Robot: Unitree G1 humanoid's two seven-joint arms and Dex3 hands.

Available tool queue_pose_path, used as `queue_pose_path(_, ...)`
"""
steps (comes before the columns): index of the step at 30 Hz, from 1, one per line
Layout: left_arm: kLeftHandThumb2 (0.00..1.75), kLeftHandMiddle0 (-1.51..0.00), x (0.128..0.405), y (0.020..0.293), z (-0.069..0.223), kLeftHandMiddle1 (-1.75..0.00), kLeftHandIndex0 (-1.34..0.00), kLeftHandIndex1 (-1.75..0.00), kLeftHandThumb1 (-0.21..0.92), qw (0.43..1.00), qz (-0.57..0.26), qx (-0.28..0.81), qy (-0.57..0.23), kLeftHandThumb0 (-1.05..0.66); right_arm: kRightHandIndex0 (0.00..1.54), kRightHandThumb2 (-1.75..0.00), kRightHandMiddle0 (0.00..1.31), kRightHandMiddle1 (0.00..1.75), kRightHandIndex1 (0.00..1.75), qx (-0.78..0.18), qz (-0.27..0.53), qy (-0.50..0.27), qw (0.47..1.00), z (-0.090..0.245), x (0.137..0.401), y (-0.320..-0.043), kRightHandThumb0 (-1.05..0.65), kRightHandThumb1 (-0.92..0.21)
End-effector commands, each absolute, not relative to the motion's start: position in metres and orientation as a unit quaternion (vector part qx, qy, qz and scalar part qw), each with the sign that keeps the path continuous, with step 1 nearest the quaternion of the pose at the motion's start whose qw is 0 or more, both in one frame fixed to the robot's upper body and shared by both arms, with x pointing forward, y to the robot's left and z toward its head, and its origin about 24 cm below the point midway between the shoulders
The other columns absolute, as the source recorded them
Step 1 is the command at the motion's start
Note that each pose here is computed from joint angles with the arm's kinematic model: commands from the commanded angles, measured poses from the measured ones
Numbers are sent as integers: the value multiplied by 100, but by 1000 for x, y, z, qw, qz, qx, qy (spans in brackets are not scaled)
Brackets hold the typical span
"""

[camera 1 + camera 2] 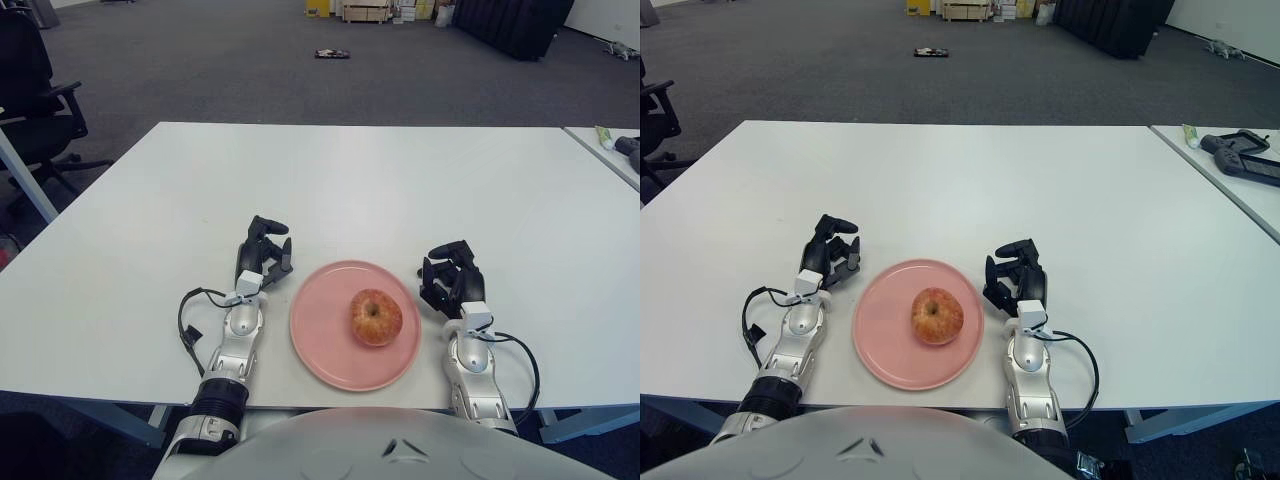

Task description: Put the apple into the plate.

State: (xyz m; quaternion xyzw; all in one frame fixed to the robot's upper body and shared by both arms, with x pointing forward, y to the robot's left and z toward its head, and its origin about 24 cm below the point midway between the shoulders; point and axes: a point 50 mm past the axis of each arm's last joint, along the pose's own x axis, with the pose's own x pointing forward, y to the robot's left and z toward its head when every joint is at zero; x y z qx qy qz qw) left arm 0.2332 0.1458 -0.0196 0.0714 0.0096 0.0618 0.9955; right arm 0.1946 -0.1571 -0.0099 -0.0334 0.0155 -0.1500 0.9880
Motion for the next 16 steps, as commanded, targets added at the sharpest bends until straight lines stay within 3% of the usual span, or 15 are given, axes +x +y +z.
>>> queue_pose_path(1, 94, -77, 218, 148, -39, -175, -38, -175, 62, 993, 64, 74, 63, -39, 64, -88, 35, 175, 141, -41, -149, 41, 987, -18, 191, -159, -38, -66)
queue_pose_path(16, 93, -78, 217, 147, -35, -175, -38, -175, 63, 994, 70, 68, 56, -39, 61, -92, 37, 175, 137, -30, -153, 47, 987, -17, 193, -160, -39, -64)
